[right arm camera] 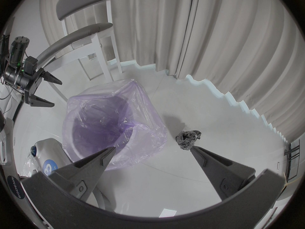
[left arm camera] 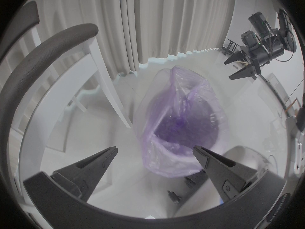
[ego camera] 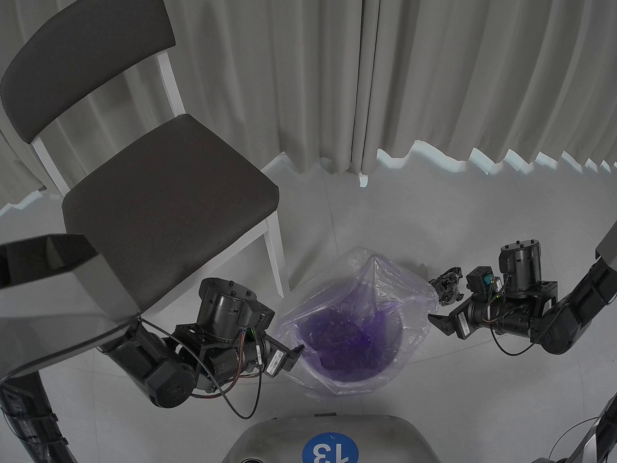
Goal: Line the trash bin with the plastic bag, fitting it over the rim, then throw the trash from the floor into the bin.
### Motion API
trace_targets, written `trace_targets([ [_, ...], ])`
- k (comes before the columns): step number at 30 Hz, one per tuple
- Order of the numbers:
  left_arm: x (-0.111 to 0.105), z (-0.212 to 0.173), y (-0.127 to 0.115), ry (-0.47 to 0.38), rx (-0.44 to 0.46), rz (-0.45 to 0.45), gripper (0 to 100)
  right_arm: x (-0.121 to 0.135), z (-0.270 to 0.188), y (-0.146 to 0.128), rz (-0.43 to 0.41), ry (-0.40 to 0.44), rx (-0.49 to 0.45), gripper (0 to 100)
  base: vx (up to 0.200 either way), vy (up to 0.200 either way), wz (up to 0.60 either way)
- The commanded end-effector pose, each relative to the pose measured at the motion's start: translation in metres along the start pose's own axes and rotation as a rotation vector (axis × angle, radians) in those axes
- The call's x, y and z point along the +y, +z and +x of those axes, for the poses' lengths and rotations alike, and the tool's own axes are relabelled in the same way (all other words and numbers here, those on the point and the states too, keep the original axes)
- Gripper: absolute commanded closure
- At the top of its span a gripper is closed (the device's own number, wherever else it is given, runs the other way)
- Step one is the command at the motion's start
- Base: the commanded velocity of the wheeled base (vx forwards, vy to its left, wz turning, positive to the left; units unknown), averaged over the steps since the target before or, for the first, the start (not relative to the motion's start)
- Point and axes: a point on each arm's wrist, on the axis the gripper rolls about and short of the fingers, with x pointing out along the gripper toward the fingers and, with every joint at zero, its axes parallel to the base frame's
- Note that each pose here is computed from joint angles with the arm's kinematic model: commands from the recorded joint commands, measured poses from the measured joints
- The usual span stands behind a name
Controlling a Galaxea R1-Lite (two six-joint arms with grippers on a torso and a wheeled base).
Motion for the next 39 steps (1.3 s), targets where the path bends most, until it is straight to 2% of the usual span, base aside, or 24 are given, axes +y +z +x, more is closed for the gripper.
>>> trace_targets([
  [1,0.012,0.025,-0.012,0.044,0.049,0.009,0,-0.017,0.025,-0.011,0.032,0.01,0.034,0,0.0,0.0,0.0],
  [12,0.032,0.036,-0.007,0.082,0.055,-0.022,0,-0.044,0.092,-0.021,0.049,-0.018,0.057,0,0.0,0.0,0.0],
  [21,0.039,0.039,-0.012,0.101,0.075,-0.034,0,-0.044,0.141,-0.035,0.051,-0.005,0.098,0,0.0,0.0,0.0],
  [26,0.045,0.038,-0.013,0.115,0.077,-0.039,0,-0.041,0.152,-0.041,0.049,0.002,0.107,0,0.0,0.0,0.0],
  [39,0.049,0.051,-0.025,0.124,0.114,-0.021,0,-0.029,0.14,-0.029,0.029,0.024,0.081,0,0.0,0.0,0.0],
])
